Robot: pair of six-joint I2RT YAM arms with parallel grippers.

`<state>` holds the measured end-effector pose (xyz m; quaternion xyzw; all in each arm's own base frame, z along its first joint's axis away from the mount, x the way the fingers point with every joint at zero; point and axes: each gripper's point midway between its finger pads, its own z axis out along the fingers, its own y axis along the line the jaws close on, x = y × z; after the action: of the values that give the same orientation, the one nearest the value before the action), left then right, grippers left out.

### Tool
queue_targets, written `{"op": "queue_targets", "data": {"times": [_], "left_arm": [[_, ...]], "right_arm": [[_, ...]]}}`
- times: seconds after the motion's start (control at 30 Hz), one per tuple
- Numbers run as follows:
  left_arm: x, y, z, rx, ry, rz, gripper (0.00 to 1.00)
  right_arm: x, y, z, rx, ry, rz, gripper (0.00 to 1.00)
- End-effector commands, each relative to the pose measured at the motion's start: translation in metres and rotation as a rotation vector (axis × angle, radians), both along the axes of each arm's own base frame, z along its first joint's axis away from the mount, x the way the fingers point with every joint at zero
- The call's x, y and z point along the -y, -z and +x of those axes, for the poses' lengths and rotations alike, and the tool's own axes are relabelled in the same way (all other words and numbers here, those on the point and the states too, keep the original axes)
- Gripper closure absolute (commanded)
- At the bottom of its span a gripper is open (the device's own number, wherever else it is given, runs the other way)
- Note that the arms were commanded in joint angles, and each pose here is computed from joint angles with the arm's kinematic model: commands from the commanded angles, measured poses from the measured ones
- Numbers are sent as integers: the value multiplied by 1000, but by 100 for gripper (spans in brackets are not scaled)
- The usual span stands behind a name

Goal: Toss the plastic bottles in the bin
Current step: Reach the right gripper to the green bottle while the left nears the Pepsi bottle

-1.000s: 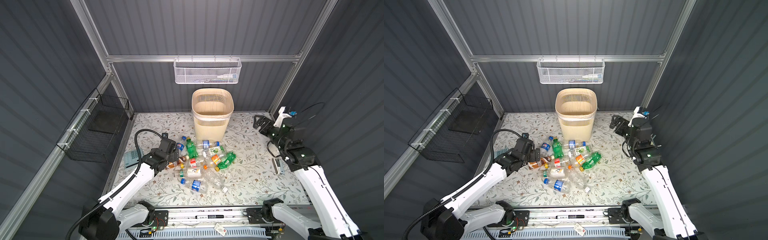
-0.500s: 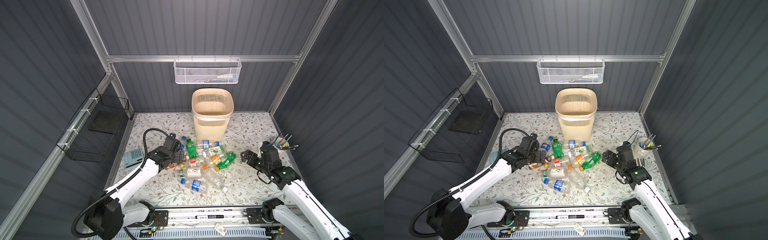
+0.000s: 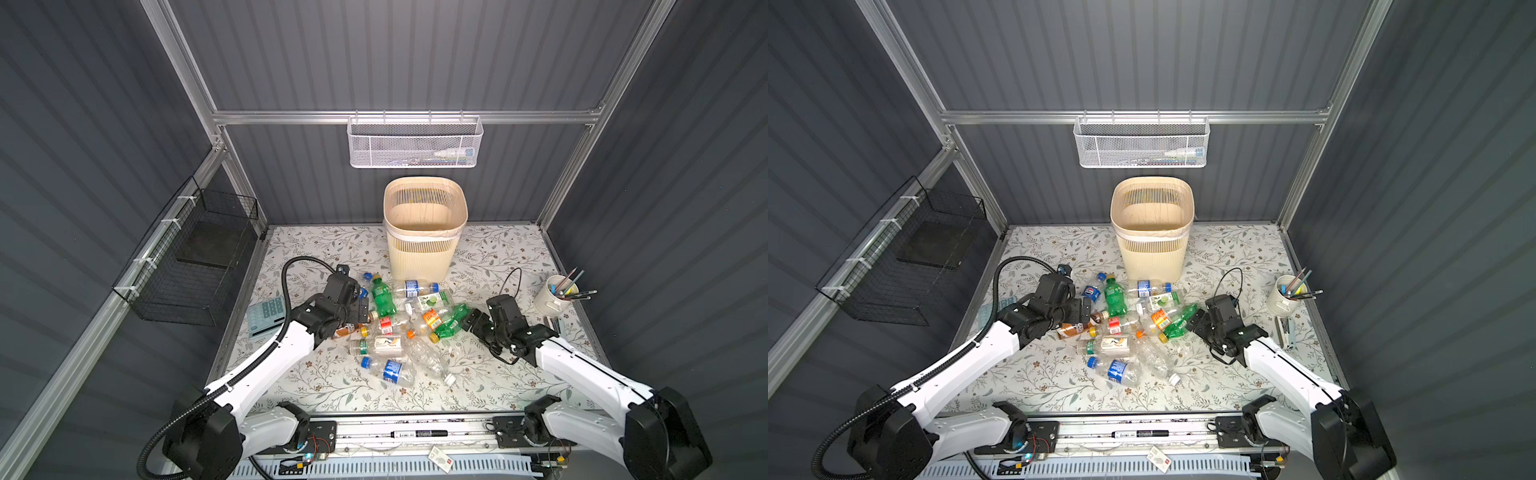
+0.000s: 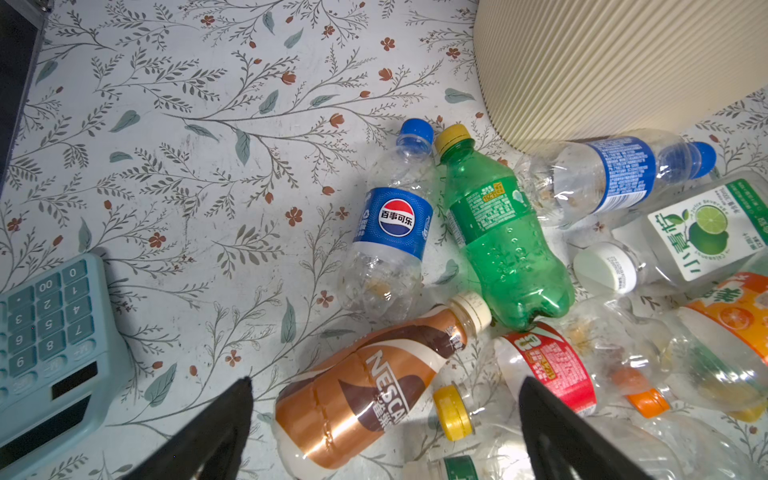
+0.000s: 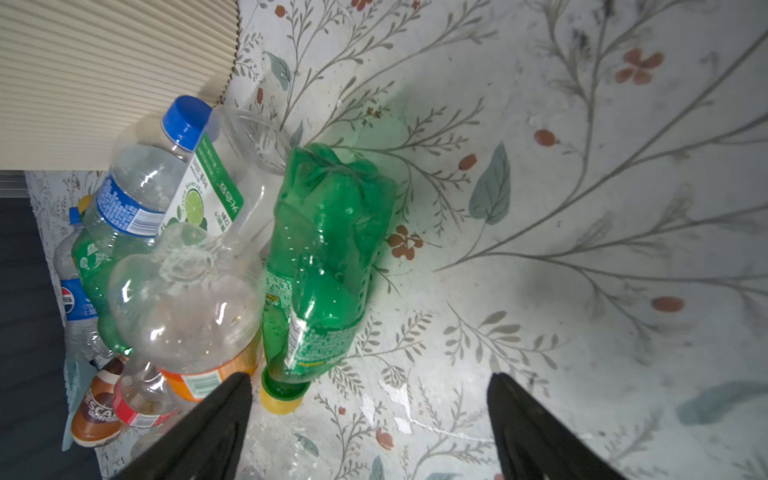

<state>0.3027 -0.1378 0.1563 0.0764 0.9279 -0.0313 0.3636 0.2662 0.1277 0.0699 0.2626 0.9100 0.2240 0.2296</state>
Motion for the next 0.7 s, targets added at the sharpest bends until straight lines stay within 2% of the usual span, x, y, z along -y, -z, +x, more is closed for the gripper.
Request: {"op": "queue_targets", "data": {"times": [0.0,0.33,0.6,0.67], "left_arm": [[0,5,-3,-8,-2,-3,0],[-3,6,-4,-6,-4,11,0],[-6,8,-6,-10,-11,23,0],[-7,9,-6,-10,-13,25,0]], "right_arm": [[-11,0,14,10,14,49,12],[-6,21,24,-58,18,-43,22],[24,38,13,-128,55,-96,41],[34,37,10,-127,65,-115,42]]}}
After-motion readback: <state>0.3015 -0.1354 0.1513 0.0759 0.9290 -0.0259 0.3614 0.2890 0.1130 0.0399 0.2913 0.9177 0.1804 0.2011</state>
